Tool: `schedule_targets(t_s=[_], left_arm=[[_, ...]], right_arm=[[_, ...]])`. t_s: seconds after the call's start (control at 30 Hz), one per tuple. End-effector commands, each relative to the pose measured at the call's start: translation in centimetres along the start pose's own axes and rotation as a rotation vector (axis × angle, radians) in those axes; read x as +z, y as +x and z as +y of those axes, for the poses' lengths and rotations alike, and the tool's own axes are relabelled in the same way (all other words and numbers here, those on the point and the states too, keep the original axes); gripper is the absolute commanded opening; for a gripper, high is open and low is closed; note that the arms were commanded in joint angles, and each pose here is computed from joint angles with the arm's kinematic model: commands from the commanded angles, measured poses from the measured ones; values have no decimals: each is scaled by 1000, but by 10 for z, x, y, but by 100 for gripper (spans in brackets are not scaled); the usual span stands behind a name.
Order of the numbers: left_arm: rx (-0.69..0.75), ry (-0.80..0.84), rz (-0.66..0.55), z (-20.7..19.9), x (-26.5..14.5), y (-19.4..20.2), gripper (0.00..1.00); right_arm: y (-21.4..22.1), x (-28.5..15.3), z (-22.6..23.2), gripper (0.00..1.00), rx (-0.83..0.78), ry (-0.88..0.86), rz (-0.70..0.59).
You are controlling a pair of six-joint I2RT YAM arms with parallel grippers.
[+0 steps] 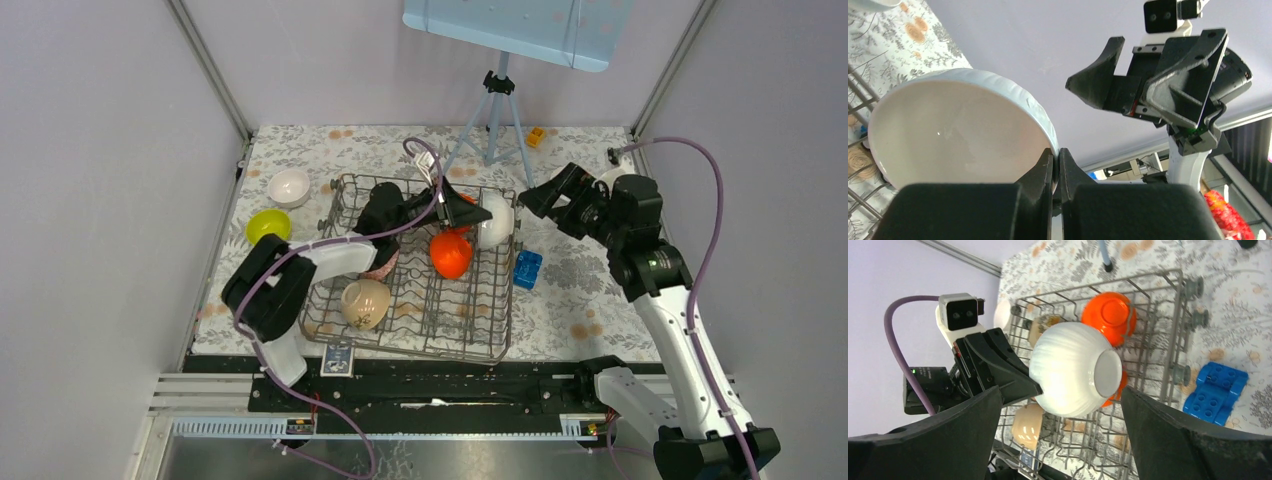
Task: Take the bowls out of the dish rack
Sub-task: Pick up the bowl from the dish rack, then place the bowl with the bowl.
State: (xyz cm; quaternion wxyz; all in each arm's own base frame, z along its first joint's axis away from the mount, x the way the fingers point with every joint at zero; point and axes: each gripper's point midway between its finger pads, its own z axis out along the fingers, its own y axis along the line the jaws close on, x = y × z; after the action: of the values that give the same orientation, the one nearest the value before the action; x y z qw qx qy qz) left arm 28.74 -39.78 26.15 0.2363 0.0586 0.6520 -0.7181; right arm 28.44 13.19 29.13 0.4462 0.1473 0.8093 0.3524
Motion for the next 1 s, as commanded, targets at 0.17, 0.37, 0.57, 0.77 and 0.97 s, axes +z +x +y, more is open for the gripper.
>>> schedule_targets(t_s=[0.17, 0.37, 0.57, 0.77, 0.97], left_arm=[[491, -117, 40, -74, -44, -3, 0], [827, -328, 125, -93, -91, 19, 0], [1095, -427, 260, -101, -112, 58, 0], [1301, -502, 399, -85, -134, 87, 0], [1456, -474, 562, -72, -146, 118, 0]], right_arm=[[-21, -47, 73, 93, -124, -183, 17], [-16, -53, 95, 90, -196, -239, 83], [-1, -42, 113, 87, -314, -217, 191], [33, -41, 117, 83, -478, -150, 310], [70, -49, 106, 76, -604, -104, 420]])
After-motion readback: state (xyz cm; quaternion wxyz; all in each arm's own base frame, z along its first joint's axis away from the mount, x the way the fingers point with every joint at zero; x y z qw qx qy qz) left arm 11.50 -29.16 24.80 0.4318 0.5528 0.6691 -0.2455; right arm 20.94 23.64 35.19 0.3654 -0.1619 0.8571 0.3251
